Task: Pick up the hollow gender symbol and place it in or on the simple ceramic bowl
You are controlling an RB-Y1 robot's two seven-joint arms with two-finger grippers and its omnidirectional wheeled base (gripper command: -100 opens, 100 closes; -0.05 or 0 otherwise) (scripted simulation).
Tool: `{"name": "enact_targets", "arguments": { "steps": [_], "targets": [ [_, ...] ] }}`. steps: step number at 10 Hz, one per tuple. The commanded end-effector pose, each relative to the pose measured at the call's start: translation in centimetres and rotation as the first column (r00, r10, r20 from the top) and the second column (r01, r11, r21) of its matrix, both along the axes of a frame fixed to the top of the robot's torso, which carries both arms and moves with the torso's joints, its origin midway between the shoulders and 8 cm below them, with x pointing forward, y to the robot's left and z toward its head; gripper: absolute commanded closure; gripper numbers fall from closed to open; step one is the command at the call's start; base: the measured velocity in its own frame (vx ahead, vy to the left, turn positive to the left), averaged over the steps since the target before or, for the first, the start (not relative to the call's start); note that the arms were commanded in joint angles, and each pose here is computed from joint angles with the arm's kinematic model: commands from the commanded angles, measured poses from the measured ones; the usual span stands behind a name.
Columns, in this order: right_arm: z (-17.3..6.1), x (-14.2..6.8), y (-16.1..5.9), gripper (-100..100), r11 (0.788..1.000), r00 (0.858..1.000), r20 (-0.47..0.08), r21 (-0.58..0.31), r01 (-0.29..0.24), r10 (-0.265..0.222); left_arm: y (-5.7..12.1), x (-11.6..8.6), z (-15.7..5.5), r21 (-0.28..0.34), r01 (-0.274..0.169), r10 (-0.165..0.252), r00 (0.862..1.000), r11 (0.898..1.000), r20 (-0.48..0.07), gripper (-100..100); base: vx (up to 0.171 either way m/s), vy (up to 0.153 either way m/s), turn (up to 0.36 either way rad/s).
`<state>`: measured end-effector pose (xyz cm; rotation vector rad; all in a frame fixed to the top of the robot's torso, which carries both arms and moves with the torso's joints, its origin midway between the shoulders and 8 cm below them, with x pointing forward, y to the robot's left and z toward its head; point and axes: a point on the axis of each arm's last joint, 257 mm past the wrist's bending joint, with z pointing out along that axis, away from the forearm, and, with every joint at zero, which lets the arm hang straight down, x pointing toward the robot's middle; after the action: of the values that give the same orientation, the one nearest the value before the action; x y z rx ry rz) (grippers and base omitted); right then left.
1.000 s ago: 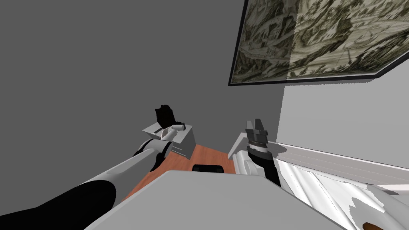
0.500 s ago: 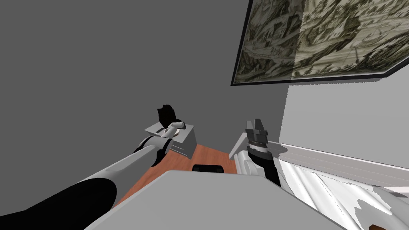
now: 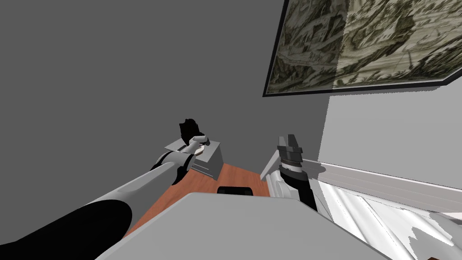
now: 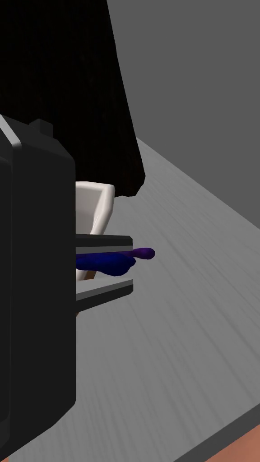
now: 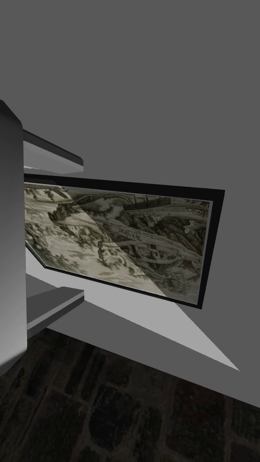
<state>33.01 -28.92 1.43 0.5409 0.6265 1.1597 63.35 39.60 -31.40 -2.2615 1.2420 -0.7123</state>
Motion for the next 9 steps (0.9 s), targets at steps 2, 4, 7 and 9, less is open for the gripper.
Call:
{"name": "enact_targets", "arguments": {
  "steps": [2, 4, 7, 9],
  "targets": [
    [0.0, 0.0, 0.0, 0, 1.0, 1.0, 0.0, 0.0, 0.0, 0.0, -0.1, -1.0, -0.5, -0.021, -0.014, 0.013, 0.998, 1.0, -0.054, 100, 0.0, 0.056, -0.002],
    [0.0, 0.0, 0.0, 0, 1.0, 1.0, 0.0, 0.0, 0.0, 0.0, -0.5, -1.3, -0.1, -0.053, -0.031, 0.026, 0.996, 0.998, -0.089, 100, 0.0, 0.074, 0.04],
    [0.0, 0.0, 0.0, 0, 1.0, 1.0, 0.0, 0.0, 0.0, 0.0, -1.0, -2.1, 0.1, -0.086, -0.049, 0.037, 0.989, 0.995, -0.14, 100, 0.006, 0.067, 0.014],
    [0.0, 0.0, 0.0, 0, 1.0, 1.0, 0.0, 0.0, 0.0, 0.0, -1.6, -2.6, 0.4, -0.115, -0.065, 0.044, 0.983, 0.991, -0.177, 100, 0.022, 0.096, 0.027]
  ]
}}
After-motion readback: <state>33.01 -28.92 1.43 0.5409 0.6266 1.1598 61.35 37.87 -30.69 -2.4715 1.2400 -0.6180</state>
